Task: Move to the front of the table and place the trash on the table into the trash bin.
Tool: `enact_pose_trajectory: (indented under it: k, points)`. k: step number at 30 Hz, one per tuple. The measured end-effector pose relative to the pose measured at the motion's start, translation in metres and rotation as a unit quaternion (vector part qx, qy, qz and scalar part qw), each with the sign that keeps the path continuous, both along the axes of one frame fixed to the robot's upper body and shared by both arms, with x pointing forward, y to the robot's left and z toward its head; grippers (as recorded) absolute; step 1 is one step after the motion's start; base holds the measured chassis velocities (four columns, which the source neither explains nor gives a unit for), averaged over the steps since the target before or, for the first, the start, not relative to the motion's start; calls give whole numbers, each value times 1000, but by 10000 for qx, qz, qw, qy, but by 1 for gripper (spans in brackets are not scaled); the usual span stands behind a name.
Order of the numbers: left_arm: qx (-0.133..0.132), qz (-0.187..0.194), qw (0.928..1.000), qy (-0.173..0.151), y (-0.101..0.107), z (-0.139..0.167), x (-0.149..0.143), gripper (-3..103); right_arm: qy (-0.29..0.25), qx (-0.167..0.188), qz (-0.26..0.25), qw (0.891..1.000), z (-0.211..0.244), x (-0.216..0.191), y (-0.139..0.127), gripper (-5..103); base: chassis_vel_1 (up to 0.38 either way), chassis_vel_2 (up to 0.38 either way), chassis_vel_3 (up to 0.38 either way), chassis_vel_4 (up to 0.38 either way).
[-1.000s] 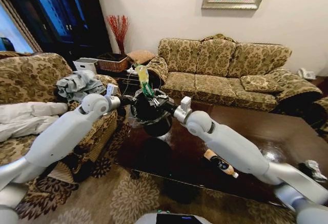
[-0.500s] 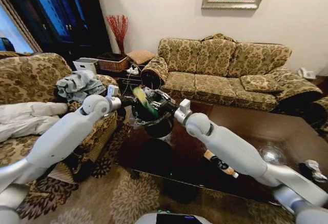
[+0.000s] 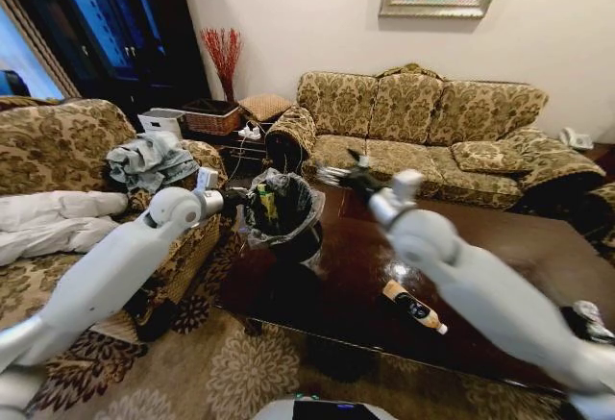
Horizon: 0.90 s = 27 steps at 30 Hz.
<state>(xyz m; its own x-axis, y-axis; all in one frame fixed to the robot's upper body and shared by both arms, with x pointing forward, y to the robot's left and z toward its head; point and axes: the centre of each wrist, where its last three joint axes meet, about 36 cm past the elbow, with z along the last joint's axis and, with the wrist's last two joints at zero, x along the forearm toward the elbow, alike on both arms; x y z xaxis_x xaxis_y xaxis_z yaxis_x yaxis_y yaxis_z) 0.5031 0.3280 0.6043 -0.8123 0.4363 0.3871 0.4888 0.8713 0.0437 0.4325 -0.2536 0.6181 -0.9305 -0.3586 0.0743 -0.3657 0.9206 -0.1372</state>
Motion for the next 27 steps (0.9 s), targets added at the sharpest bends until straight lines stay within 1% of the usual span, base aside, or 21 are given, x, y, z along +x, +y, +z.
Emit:
enact_pose_trajectory:
  k: [2, 3, 5, 6, 7, 8, 9, 11, 12, 13, 14, 15, 16, 17, 19, 20, 22, 24, 25, 27]
  points:
    - [-37, 45, 9999, -106, 2, 0, -10, 2, 414, -230, -413, 9980, -22, -1, -25, 100, 0, 0, 0, 0]
    - [-37, 45, 9999, -106, 2, 0, -10, 2, 414, -230, -413, 9980, -22, -1, -25, 100, 0, 0, 0, 0]
    - [-166, 38, 9997, -186, -1, 0, -21, 2, 1010, -223, -890, 9907, -52, -18, -38, 100, 0, 0, 0, 0]
    - [-166, 38, 9997, -186, -1, 0, -21, 2, 1010, -223, -890, 9907, -52, -18, -38, 100, 0, 0, 0, 0]
    - [-209, 37, 9996, -204, -1, -2, -25, 2, 1270, -248, -1011, 9864, -62, -26, -49, 100, 0, 0, 0, 0]
    - [-228, 68, 9995, -220, 2, -3, -30, 2, 1476, -277, -993, 9837, -67, -34, -65, 100, 0, 0, 0, 0]
    - [-228, 68, 9995, -220, 2, -3, -30, 2, 1476, -277, -993, 9837, -67, -34, -65, 100, 0, 0, 0, 0]
    - [-242, 125, 9994, -217, 8, -6, -39, 2, 2112, -293, -555, 9754, -82, -48, -102, 100, 0, 0, 0, 0]
    - [-242, 125, 9994, -217, 8, -6, -39, 2, 2112, -293, -555, 9754, -82, -48, -102, 100, 0, 0, 0, 0]
    - [-240, 131, 9994, -218, 12, -7, -42, 2, 2435, -264, -282, 9691, -89, -52, -124, 100, 0, 0, 0, 0]
    - [-237, 129, 9994, -227, 15, -8, -44, 2, 2605, -214, -104, 9652, -96, -53, -137, 100, 0, 0, 0, 0]
    - [-234, 124, 9994, -238, 16, -8, -44, 2, 2705, -167, 47, 9626, -106, -54, -148, 100, 0, 0, 0, 0]
    - [-235, 117, 9994, -246, 17, -8, -45, 2, 2714, -189, 181, 9621, -116, -53, -157, 100, 0, 0, 0, 0]
    - [-235, 117, 9994, -246, 17, -8, -45, 2, 2714, -189, 181, 9621, -116, -53, -157, 100, 0, 0, 0, 0]
    - [-236, 114, 9993, -258, 17, -8, -44, 2, 2836, -564, 551, 9557, -139, -48, -179, 100, 0, 0, 0, 0]
    - [-236, 114, 9993, -258, 17, -8, -44, 2, 2836, -564, 551, 9557, -139, -48, -179, 100, 0, 0, 0, 0]
    - [-238, 98, 9993, -262, 17, -8, -44, 2, 2977, -902, 802, 9470, -157, -43, -192, 100, 0, 0, 0, 0]
    - [-241, 85, 9993, -264, 17, -8, -44, 2, 2851, -1111, 879, 9480, -168, -38, -195, 100, 0, 0, 0, 0]
    - [-241, 85, 9993, -264, 17, -8, -44, 2, 2851, -1111, 879, 9480, -168, -38, -195, 100, 0, 0, 0, 0]
    - [-253, 65, 9994, -244, 16, -10, -44, 2, 2718, -1368, 990, 9474, -177, -31, -195, 100, 0, 0, 0, 0]
